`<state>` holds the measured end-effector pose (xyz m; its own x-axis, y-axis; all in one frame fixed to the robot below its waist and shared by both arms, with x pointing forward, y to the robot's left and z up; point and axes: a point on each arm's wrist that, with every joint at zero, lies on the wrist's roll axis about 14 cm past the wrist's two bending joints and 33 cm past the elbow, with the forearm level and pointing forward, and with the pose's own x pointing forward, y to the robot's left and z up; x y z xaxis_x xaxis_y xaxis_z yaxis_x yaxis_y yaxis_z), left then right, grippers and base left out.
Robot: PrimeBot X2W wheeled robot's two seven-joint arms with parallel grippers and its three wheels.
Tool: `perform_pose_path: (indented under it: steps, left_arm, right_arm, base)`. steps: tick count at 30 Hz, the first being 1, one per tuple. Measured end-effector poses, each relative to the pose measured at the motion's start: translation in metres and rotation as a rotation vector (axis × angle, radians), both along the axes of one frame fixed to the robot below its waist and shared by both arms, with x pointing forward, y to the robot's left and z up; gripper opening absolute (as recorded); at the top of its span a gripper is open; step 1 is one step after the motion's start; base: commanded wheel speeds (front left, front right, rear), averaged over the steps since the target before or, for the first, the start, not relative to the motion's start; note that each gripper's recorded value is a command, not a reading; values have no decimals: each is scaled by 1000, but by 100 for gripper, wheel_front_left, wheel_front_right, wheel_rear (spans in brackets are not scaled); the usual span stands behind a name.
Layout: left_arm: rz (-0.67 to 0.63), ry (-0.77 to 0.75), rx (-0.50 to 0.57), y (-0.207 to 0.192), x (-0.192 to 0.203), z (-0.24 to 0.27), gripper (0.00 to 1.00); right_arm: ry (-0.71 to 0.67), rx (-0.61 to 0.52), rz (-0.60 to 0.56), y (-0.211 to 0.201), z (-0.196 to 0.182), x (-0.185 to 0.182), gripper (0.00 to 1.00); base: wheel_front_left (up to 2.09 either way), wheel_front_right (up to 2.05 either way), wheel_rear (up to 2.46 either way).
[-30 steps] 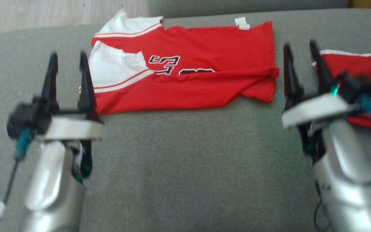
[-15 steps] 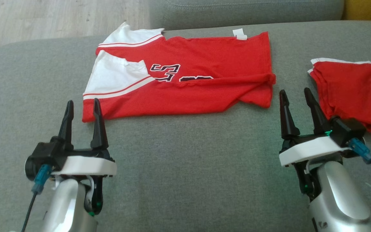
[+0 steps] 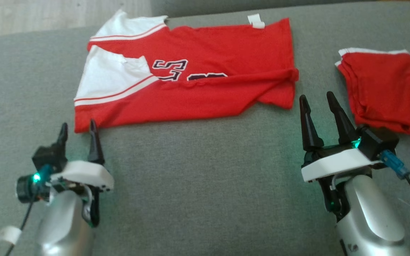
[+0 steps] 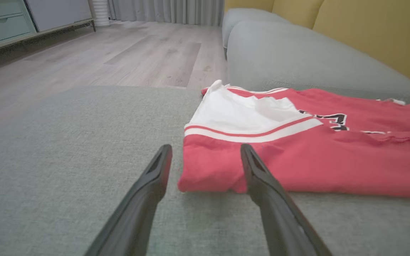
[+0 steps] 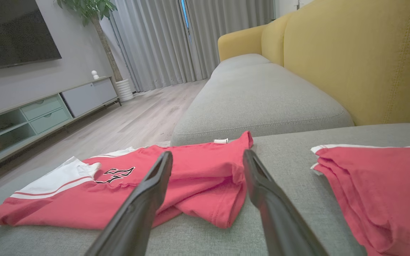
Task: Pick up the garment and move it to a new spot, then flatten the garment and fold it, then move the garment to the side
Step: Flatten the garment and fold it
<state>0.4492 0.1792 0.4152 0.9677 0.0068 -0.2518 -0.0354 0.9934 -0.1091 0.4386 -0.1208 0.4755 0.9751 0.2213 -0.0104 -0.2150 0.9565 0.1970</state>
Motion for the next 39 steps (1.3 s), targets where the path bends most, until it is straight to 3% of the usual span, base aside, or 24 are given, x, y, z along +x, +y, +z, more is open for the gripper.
perform_pose_path:
  steps: [16, 17, 18, 19, 27, 39]
  left_arm:
    - [-49, 315, 77, -1, 34, -61, 100]
    - [-50, 326, 77, -1, 35, -61, 80]
    - [-52, 331, 77, -2, 35, -61, 25]
    - [-57, 333, 75, -3, 35, -61, 0]
    - [-32, 205, 45, 1, 37, -41, 0]
    - [-62, -155, 14, -7, 55, 51, 0]
  right_arm:
    - [-2, 2, -39, -17, -2, 12, 100]
    - [-3, 2, -40, -17, -2, 12, 100]
    - [-4, 3, -39, -17, -1, 12, 100]
    - [-6, 3, -38, -17, -1, 12, 100]
    - [10, -5, -36, -15, -5, 13, 100]
    - [199, -22, -22, -9, -50, 16, 100]
  base:
    - [0, 0, 0]
    - [0, 0, 0]
    - [0, 0, 0]
    - [0, 0, 0]
    - [0, 0, 0]
    - [0, 0, 0]
